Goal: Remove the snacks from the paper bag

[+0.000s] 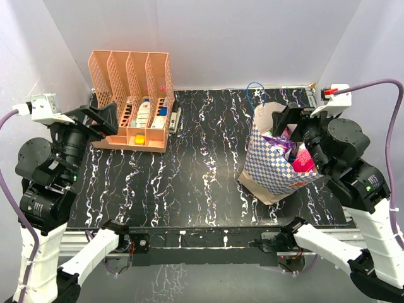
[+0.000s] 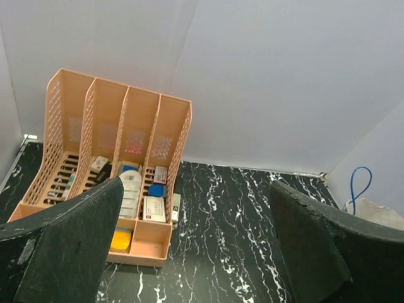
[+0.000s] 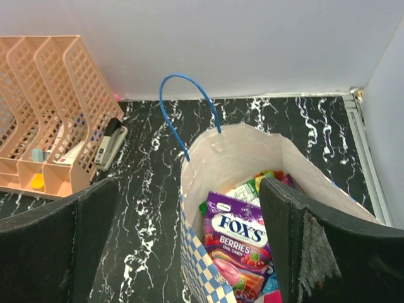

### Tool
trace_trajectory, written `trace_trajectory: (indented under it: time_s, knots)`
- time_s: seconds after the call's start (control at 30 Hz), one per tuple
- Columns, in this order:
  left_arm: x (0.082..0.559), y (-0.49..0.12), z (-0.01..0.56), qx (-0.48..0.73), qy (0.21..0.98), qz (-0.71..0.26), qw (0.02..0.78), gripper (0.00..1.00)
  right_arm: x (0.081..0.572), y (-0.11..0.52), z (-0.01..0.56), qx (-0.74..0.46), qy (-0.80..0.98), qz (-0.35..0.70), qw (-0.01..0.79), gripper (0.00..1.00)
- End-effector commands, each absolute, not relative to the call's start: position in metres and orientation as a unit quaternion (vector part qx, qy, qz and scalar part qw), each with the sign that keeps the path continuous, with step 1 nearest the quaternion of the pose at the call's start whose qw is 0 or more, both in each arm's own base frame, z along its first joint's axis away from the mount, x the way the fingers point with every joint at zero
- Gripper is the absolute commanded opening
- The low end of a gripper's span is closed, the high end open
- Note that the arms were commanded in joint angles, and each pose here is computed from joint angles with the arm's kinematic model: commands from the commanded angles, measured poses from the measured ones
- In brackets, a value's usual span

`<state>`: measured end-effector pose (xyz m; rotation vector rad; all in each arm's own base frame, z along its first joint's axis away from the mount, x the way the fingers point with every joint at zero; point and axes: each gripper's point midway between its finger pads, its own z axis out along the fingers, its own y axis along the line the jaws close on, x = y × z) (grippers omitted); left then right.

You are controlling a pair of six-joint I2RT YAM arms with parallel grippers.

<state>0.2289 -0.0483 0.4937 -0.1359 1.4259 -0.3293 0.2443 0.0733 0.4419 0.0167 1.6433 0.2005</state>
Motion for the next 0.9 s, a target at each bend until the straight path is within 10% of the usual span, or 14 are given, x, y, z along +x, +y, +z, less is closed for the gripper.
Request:
trace_trajectory:
  time_s: [0.0,0.87]
  knots:
    - [0.227,-0.043,0.485,-0.083,0.661,-0.154,0.730,0.98,0.238,0.060,0.439,0.039,0.738,0.080,0.668,0.98]
    - [0.251,-0.137,0.383,0.008,0.771,-0.375,0.515,0.98,0.189,0.009,0.392,0.191,0.785,0.053,0.586,0.98]
